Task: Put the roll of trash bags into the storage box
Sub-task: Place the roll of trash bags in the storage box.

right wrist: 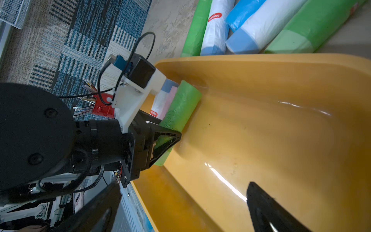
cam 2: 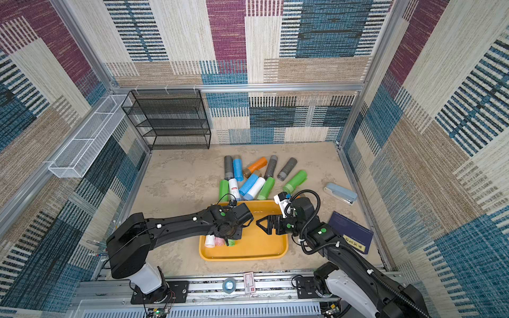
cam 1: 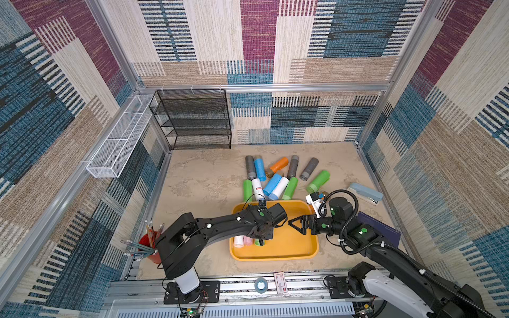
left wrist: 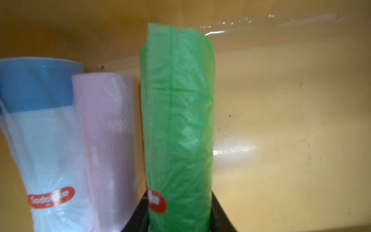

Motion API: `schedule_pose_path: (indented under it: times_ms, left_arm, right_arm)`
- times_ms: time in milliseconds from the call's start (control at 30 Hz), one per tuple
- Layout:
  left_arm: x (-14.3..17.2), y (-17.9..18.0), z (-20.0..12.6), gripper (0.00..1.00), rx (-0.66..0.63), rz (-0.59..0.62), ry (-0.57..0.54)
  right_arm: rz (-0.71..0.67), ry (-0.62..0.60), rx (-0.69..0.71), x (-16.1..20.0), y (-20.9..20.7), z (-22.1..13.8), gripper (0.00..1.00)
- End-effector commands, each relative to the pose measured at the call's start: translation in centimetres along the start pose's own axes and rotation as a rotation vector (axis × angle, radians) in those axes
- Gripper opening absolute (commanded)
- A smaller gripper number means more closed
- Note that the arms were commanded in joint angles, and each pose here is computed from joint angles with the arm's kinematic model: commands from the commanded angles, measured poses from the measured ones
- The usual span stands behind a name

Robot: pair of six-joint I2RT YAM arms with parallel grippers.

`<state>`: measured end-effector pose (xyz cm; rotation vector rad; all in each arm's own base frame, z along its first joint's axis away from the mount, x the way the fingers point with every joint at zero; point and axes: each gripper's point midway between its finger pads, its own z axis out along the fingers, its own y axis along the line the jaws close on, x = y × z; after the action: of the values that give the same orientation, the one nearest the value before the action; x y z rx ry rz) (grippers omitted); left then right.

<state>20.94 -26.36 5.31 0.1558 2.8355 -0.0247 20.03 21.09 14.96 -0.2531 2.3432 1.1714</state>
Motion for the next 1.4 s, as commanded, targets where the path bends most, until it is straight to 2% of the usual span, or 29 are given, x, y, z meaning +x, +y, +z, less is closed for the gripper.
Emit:
schedule_pose_path:
  times_ms: [0,1000,1367]
  left_arm:
    - [-0.3,0.4,0.2,0.34,-0.023,-0.025,-0.020]
    - [0.5,1.6,2.4,0.35,-0.113,-0.046,-0.001]
    - [0.9,1.5,3.2,0.39,-0.120,-0.043,0.015]
  right_arm:
    - [-0.016,-0.006,-0.002,-0.1,0.1,0.0,0.99]
    - [-0.025,-0.008,0.033,-0.5,-0.3,0.0,0.99]
    - [-0.028,-0.011,0.028,-0.7,-0.2,0.0,0.99]
